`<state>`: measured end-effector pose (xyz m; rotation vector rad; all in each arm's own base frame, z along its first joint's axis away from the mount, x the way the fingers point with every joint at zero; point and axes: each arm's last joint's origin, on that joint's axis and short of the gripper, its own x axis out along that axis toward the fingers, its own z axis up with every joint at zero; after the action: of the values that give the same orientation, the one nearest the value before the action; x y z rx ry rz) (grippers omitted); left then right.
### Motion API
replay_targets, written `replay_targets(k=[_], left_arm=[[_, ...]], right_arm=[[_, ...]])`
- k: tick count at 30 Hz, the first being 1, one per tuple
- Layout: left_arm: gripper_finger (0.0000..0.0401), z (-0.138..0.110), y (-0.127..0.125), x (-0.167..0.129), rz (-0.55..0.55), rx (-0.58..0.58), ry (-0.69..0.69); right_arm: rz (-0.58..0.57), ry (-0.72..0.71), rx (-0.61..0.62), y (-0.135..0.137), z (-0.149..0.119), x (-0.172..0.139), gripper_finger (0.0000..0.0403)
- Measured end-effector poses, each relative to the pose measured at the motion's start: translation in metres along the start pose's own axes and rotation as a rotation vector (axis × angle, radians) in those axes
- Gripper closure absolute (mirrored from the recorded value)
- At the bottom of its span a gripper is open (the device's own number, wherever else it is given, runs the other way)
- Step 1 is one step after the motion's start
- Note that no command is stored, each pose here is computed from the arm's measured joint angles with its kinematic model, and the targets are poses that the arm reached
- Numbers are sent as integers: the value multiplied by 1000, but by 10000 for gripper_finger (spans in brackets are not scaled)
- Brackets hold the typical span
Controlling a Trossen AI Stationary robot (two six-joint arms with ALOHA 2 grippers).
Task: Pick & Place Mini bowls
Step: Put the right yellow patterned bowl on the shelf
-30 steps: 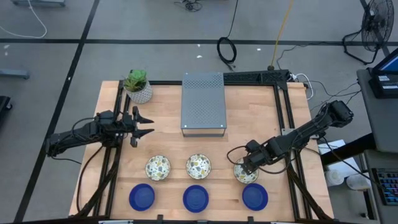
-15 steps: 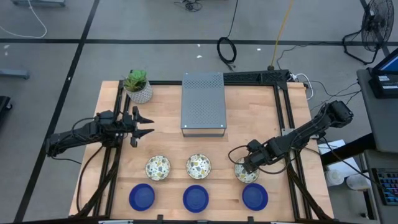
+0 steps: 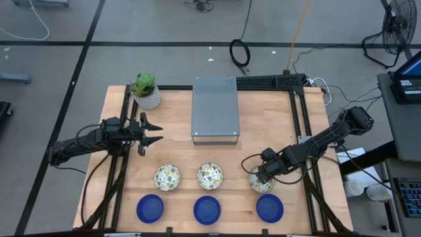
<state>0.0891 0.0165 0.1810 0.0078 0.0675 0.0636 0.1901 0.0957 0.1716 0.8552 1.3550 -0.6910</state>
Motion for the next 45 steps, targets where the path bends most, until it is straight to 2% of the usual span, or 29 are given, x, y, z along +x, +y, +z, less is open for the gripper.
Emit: replay_targets(k=[9, 21, 26, 45], left_arm=[[219, 0, 0, 0, 0, 0, 0], [219, 0, 0, 0, 0, 0, 0], [219, 0, 0, 0, 0, 0, 0], [219, 0, 0, 0, 0, 0, 0]], right_arm=[[-1, -5, -24, 0, 0, 0, 336], [-2, -64, -19, 0, 8, -1, 377], [-14, -113, -12, -2, 14, -1, 376], [-47, -121, -48, -10, 45, -1, 376]])
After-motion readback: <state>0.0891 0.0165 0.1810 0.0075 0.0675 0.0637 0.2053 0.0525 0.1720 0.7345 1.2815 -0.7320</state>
